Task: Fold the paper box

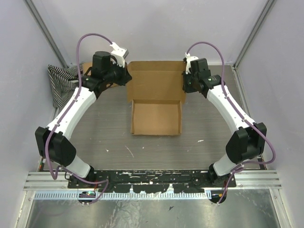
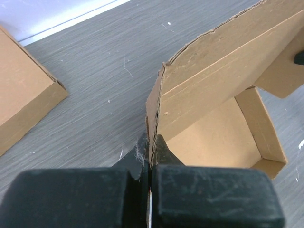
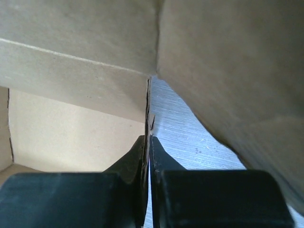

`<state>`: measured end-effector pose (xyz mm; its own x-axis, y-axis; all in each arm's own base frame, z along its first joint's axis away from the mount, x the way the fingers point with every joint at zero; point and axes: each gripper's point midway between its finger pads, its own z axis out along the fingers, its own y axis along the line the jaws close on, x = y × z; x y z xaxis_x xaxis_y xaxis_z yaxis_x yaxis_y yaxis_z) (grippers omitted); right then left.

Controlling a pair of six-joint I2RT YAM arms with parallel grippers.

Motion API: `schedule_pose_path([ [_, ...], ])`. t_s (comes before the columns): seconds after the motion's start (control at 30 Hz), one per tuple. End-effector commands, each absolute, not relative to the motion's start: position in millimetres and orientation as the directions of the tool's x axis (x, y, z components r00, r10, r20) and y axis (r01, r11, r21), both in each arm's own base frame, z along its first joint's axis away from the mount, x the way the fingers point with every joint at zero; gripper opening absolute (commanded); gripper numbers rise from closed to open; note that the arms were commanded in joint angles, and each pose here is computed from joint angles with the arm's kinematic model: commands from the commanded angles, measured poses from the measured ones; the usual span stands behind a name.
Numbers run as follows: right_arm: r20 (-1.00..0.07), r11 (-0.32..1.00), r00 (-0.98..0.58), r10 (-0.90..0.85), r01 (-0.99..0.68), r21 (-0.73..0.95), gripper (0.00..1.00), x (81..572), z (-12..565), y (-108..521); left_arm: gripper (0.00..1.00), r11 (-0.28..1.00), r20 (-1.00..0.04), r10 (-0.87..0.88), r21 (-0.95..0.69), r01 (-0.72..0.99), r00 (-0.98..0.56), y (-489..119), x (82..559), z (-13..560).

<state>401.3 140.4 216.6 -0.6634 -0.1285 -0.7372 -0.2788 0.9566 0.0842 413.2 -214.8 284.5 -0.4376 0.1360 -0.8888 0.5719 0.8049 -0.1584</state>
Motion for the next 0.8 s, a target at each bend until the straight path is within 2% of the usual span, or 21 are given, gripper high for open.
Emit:
schedule_pose_path([
  [0.0, -0.807, 0.976, -0.591, -0.001, -0.177, 0.129, 0.08, 424.2, 255.2, 141.5, 0.01, 0.856, -0.915, 0.091, -0.130, 0.500, -0.393, -229.3, 427.2, 300.6],
  [0.2, -0.864, 0.987, -0.500, 0.068, -0.091, 0.131, 0.08, 436.4, 262.6, 140.5, 0.03, 0.883, -0.918, -0.021, -0.203, 0.423, -0.397, -243.1, 438.3, 309.4],
  [0.47, -0.928, 0.992, -0.354, 0.113, -0.013, 0.126, 0.08, 454.9, 276.9, 131.7, 0.06, 0.905, -0.925, -0.089, -0.230, 0.357, -0.369, -249.3, 463.3, 308.5],
  [0.77, -0.961, 0.988, -0.233, 0.149, 0.083, 0.133, 0.08, 449.5, 253.6, 122.6, 0.09, 0.901, -0.888, -0.163, -0.311, 0.301, -0.431, -259.2, 472.2, 278.1],
])
